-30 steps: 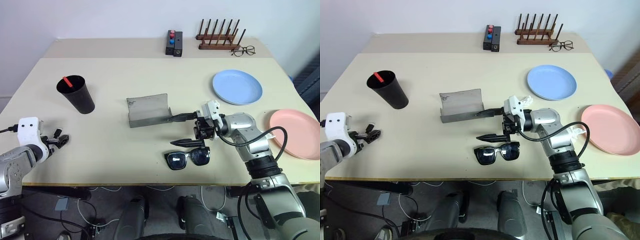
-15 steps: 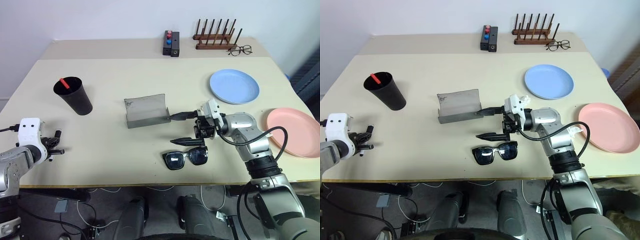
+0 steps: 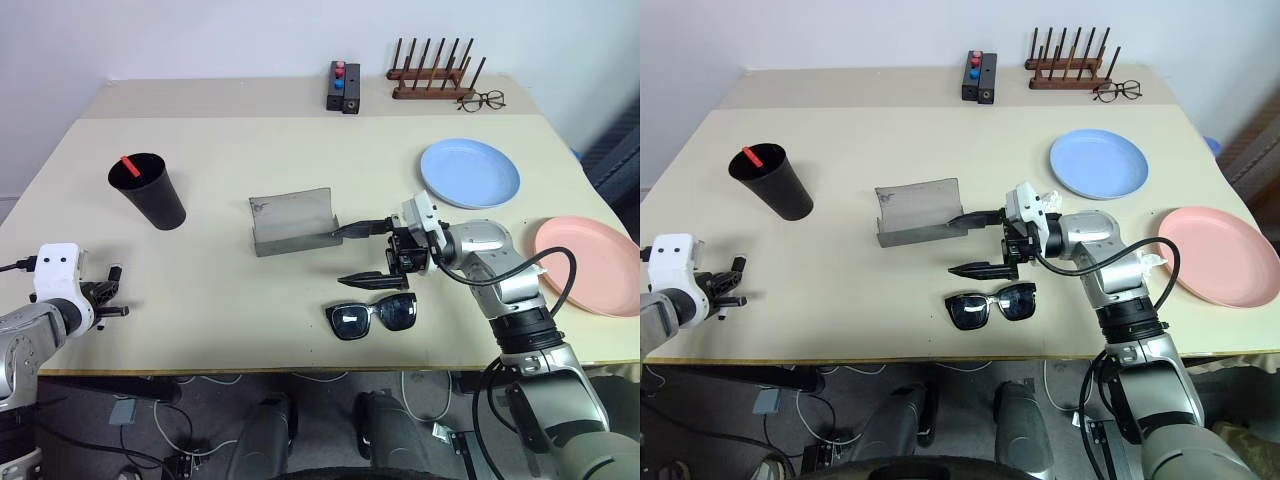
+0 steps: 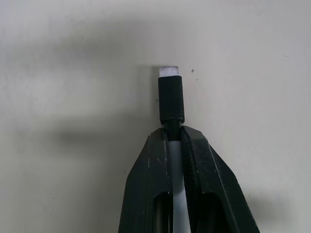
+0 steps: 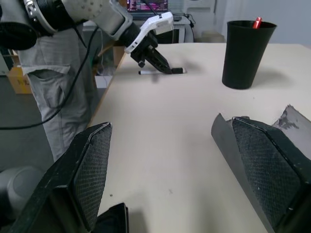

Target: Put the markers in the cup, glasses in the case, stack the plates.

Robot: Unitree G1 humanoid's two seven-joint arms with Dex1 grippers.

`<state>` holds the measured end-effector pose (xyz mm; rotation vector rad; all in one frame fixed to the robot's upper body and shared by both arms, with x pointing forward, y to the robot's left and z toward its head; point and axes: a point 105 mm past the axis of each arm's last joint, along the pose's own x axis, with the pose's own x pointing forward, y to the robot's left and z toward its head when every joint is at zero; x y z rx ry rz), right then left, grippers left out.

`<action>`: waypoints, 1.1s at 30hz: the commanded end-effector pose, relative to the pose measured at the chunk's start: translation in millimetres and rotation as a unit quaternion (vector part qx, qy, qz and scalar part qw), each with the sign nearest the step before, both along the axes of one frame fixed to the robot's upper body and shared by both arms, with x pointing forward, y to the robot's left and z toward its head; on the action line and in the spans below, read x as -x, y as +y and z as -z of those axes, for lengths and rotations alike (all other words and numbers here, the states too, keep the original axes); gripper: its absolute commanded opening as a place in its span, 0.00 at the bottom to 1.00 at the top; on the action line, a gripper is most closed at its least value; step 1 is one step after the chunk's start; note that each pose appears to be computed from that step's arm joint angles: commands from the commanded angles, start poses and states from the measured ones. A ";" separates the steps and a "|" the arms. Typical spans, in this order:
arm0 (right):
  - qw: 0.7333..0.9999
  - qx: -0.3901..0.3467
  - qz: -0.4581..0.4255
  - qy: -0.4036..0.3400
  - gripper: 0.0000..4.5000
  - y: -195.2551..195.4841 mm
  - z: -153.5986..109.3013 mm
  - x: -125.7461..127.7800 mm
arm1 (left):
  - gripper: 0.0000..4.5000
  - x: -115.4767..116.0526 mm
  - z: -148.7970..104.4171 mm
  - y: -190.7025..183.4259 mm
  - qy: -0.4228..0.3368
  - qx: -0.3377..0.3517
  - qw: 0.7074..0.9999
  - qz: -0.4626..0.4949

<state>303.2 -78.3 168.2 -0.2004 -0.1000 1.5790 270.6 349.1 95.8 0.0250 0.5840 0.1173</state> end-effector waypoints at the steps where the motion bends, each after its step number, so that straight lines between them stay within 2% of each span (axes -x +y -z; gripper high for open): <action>1: 0.999 -0.015 -0.013 -0.033 0.90 6.0 -20.3 3.6 | 0.01 4.8 3.8 2.1 0.009 0.004 1.000 -0.008; 20: 0.999 -0.019 -0.003 -0.032 0.90 0.4 -14.0 1.4 | 0.01 0.7 -0.2 -3.4 -0.001 -0.004 1.000 0.009; 33: 0.999 -0.022 0.004 -0.034 0.90 -1.7 -12.8 -1.4 | 0.01 0.6 -20.7 -51.2 -0.020 0.001 0.991 0.129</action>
